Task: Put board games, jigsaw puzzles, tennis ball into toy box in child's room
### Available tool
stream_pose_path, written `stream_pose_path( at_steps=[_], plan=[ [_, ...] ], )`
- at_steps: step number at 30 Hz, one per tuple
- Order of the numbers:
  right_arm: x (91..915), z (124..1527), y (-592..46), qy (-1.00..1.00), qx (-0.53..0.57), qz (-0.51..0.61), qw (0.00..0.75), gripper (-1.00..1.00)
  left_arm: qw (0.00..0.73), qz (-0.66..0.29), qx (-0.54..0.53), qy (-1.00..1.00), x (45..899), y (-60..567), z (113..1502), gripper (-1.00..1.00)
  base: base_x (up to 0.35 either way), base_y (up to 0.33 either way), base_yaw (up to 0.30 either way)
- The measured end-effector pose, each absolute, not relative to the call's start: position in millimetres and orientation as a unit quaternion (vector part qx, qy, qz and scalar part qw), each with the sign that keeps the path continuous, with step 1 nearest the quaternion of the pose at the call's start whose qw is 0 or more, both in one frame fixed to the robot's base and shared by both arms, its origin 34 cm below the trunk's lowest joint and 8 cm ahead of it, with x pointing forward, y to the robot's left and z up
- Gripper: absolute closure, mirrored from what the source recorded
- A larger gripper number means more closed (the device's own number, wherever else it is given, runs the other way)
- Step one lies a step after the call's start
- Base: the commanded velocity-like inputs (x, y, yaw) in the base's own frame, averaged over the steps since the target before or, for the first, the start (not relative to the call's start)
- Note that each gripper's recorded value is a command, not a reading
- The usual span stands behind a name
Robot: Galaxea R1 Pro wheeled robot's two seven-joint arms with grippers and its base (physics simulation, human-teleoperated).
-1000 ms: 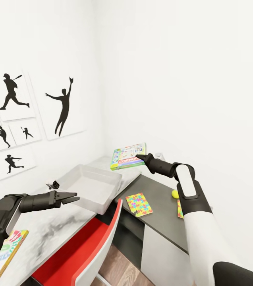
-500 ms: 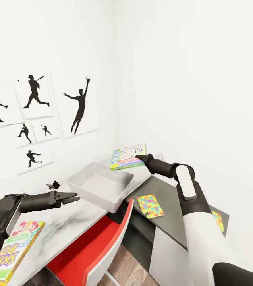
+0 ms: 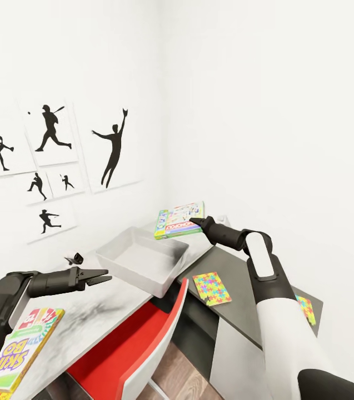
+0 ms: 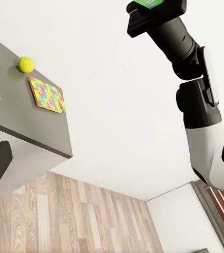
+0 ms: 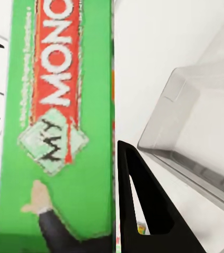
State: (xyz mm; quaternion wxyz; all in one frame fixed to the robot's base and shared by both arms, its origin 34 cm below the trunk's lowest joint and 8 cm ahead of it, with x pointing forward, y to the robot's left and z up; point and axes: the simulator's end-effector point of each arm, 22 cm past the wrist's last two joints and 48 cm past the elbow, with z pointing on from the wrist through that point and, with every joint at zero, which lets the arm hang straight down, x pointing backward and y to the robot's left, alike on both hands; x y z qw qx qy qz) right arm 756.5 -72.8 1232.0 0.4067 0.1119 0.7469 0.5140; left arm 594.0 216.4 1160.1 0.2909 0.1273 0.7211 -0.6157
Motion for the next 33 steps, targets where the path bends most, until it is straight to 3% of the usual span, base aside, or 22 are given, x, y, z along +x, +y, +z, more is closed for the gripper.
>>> stream_pose_path(
  at_steps=[8,17,33],
  plan=[
    [756.5,1232.0,-72.9,0.747,0.113,0.514,0.407,1.0,0.291,-0.616,0.128,0.721,593.8,216.2,1160.2,-1.0,0.015,0.003,0.0],
    [756.2,1230.9,-72.6,0.748,0.112,0.513,0.407,1.0,0.29,-0.616,0.128,0.721,593.5,215.3,1159.9,-1.0,0.178,0.073,0.009],
    [756.1,1228.4,-69.6,0.75,0.112,0.511,0.404,1.0,0.289,-0.618,0.129,0.72,593.5,212.2,1159.4,-1.0,0.093,0.048,0.247]
  ],
)
